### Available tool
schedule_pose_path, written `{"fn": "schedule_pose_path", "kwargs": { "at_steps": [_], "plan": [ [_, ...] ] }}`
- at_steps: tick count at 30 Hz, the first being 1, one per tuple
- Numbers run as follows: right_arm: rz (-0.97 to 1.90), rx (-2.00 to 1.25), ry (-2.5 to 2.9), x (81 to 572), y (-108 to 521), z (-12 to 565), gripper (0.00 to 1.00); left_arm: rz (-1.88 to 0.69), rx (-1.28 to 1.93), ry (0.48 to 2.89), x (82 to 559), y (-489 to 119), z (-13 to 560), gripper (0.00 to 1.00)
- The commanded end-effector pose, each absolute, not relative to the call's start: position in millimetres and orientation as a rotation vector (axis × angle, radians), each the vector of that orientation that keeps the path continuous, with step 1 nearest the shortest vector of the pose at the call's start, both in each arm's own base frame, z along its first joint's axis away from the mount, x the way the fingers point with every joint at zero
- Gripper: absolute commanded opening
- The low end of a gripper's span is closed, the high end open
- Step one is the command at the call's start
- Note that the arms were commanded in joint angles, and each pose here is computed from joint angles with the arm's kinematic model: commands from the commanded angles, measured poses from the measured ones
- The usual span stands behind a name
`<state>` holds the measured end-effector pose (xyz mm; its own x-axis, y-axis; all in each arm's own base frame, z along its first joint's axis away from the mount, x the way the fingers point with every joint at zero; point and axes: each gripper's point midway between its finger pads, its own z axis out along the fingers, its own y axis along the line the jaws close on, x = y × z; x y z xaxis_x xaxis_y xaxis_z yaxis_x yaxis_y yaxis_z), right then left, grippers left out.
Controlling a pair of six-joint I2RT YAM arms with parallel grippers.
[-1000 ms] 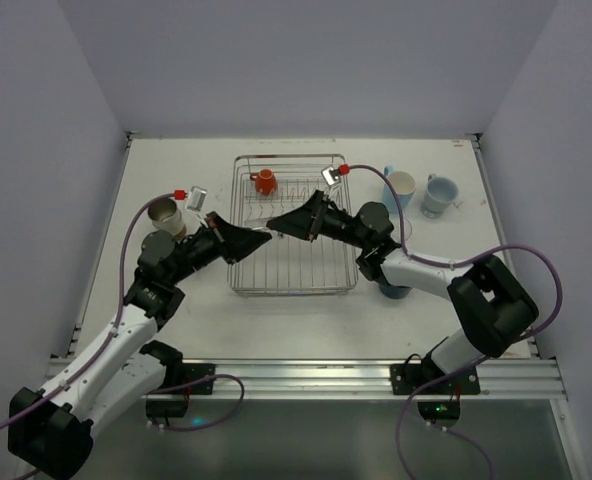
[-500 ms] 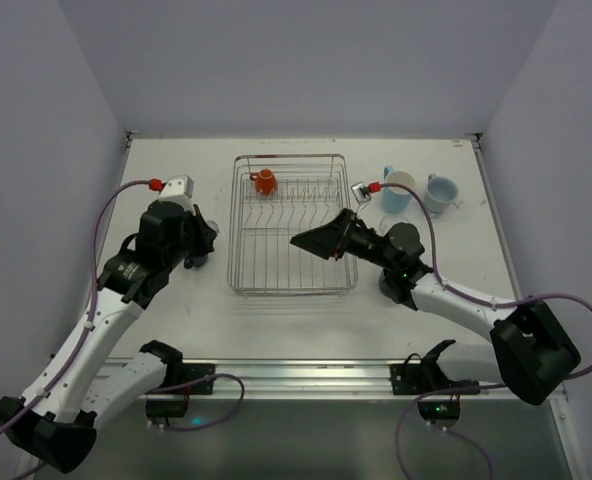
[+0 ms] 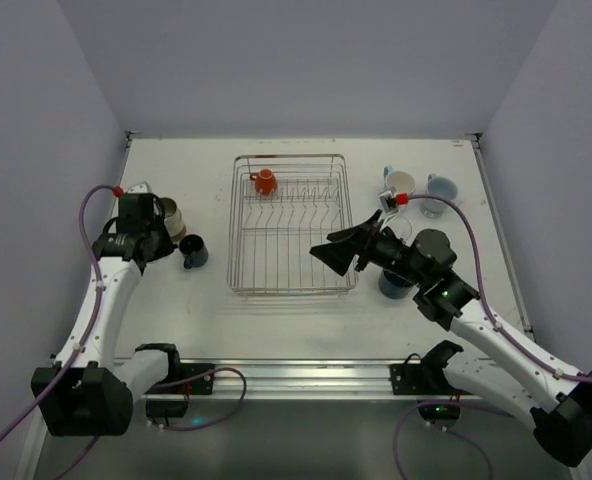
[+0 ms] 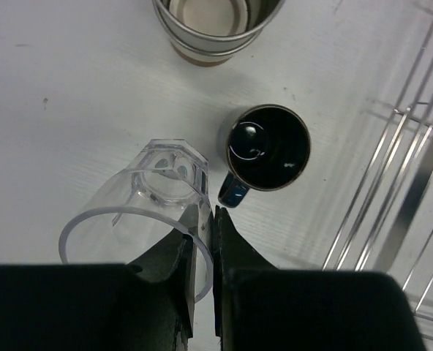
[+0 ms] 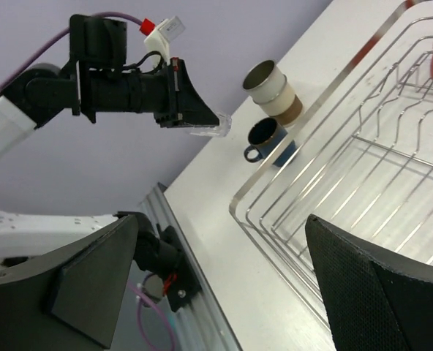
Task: Unload the cups from the dish rack
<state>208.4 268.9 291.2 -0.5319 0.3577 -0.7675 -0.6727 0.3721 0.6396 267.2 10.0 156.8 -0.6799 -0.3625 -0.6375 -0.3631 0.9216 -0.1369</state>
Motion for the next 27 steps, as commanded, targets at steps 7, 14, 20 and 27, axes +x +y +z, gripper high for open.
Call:
{"fn": "schedule_pose_path", "kwargs": {
  "at_steps": [7,14,20,27],
  "plan": [
    [1.153,-0.318,1.675,207.9,243.7,289.3,0.99,-0.002,-0.686,2.467,287.9,27.2,96.4,0.00],
    [1.146,-0.313,1.693,211.4,244.8,282.8,0.99,0.063,-0.721,2.551,287.5,37.1,64.0,0.17],
    [1.124,-0.294,1.696,214.3,242.2,280.4,0.99,0.089,-0.727,2.550,284.2,41.9,58.9,0.35],
    [1.092,-0.287,1.724,222.2,243.0,271.8,0.99,0.066,-0.672,2.442,290.5,42.9,100.4,0.56]
  ]
}}
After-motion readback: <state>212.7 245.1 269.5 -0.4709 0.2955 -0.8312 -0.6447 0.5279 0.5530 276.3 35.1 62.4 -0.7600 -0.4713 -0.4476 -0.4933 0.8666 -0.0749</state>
